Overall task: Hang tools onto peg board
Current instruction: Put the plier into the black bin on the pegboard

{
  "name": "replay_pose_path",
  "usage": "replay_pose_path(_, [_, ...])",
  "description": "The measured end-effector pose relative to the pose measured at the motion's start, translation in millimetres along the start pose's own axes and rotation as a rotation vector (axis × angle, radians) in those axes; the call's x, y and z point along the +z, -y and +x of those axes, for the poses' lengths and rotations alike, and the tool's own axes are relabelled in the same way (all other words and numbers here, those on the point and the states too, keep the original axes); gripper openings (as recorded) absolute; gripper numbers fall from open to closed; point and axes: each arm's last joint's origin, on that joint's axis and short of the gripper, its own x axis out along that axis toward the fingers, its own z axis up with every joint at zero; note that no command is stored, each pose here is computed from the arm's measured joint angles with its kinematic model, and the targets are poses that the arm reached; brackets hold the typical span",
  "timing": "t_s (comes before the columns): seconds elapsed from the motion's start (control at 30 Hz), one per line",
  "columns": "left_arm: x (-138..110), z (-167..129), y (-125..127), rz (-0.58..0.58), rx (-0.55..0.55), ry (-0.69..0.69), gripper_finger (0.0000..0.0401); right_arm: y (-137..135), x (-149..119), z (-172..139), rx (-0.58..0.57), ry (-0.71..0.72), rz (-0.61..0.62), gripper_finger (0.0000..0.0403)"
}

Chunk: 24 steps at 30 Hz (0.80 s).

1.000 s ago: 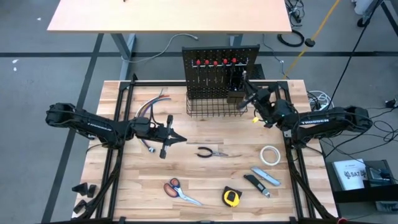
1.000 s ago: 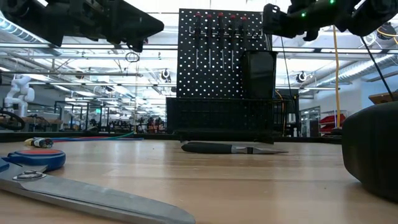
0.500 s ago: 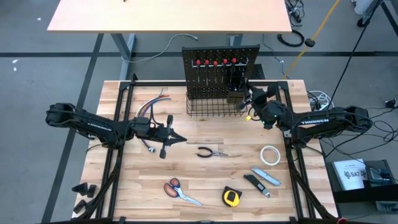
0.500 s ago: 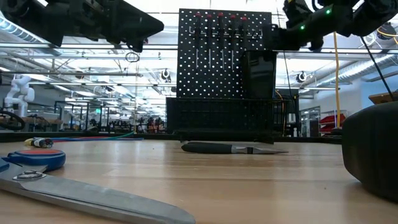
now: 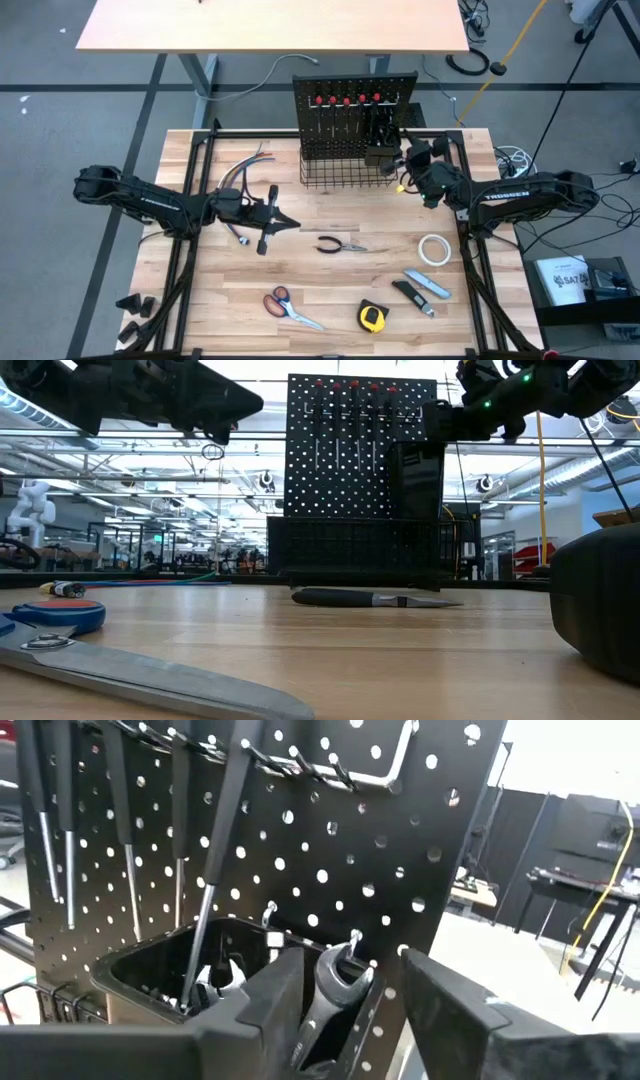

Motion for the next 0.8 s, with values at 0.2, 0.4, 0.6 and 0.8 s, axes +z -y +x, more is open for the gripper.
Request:
replay_pose_path(0.2, [-2, 0, 0, -0.002, -0.003, -0.02, 0.0015, 7, 15, -8, 0.018, 0.047, 0.005, 0.0186])
replay_pose_path(0.4, [-2, 0, 0, -0.001, -0.003, -0.019, 0.0015, 15, 31, -24, 0.076, 0.096, 0.134, 0.0201])
replay_pose_path(0.6, [-2, 0, 3, -0.012, -0.086, -0.012, 0.0015, 4, 30, -44, 0.41, 0.085, 0.226, 0.0196])
replay_pose_path(0.8, [-6, 3, 6, -0.017, -0.193, -0.013, 0.0015, -19, 14, -60, 0.877, -0.078, 0.321, 0.0195])
